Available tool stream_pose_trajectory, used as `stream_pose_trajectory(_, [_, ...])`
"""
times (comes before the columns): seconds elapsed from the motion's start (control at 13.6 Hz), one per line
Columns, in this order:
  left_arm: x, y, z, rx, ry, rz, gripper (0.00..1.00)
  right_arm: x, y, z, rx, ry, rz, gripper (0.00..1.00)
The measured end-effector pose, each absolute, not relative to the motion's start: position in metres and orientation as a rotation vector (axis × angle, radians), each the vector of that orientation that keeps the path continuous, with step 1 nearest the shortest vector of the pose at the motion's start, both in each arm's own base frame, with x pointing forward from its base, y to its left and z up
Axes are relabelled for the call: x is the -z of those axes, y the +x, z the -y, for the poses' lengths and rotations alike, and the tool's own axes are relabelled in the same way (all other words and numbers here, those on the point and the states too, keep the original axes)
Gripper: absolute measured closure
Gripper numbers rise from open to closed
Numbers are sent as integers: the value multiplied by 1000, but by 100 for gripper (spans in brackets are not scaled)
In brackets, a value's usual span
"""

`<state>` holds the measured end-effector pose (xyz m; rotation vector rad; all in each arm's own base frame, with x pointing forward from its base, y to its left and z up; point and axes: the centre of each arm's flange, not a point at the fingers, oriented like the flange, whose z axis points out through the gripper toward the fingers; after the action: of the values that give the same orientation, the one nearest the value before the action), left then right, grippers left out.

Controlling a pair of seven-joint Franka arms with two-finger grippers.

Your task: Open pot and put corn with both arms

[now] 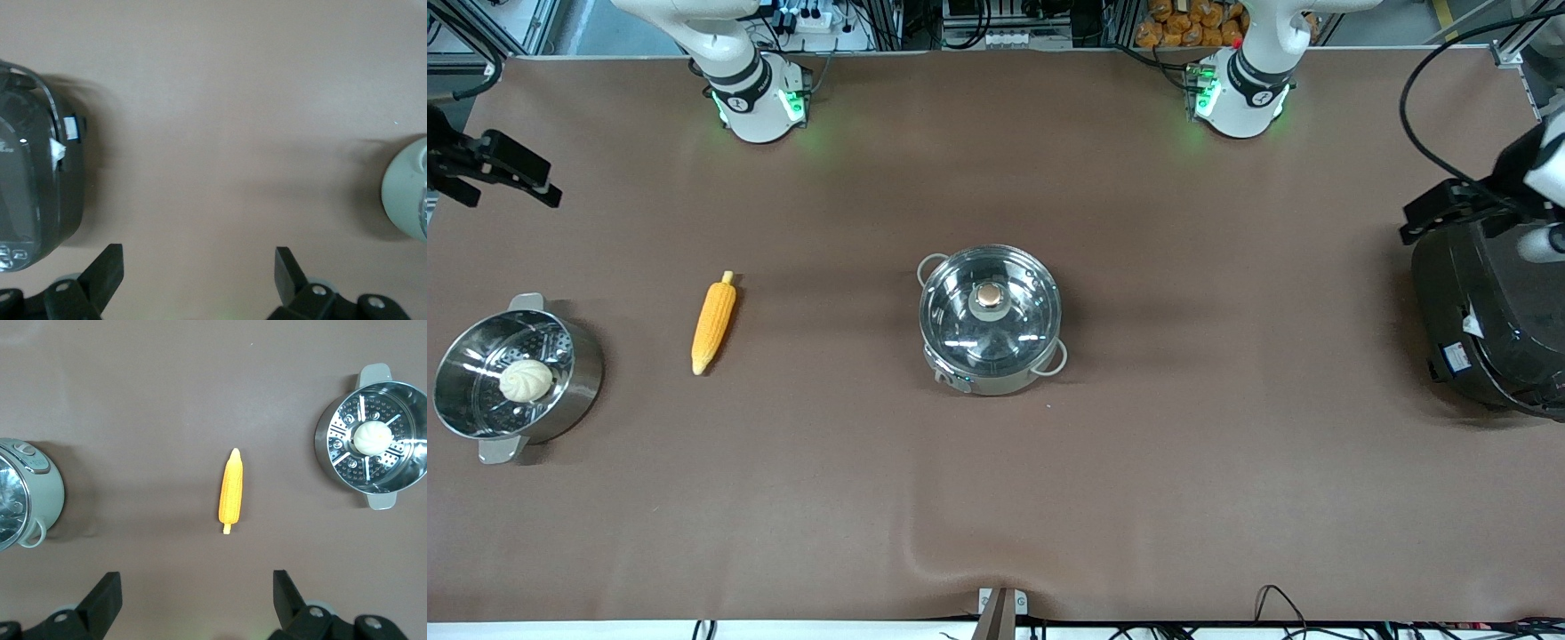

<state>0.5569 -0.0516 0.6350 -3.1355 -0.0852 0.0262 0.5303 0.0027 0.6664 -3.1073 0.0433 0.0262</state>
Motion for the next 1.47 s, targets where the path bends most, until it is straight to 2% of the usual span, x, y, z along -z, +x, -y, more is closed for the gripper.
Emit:
stream_pose_trajectory(0.29, [-631,553,122,-4,-3137,125,0,-611,549,-3,-38,-3106,-48,0])
stream_pose_trajectory(0.59, [-602,553,210,-11,-3130,234,0,-485,564,10,24,-3107,-80,0])
stream_pose_trajectory(0.96, [-540,549,344,-4,-3121,370,0,-340,543,13,-13,-3113,-57,0])
stream_pose_trajectory(1.25, [-479,537,429,-10,-3103,467,0,-269,529,24,-145,-3110,-74,0])
stream_pose_trajectory(1.47, [-438,533,467,-4,-3094,544,0,-218,525,39,-149,-3110,-63,0])
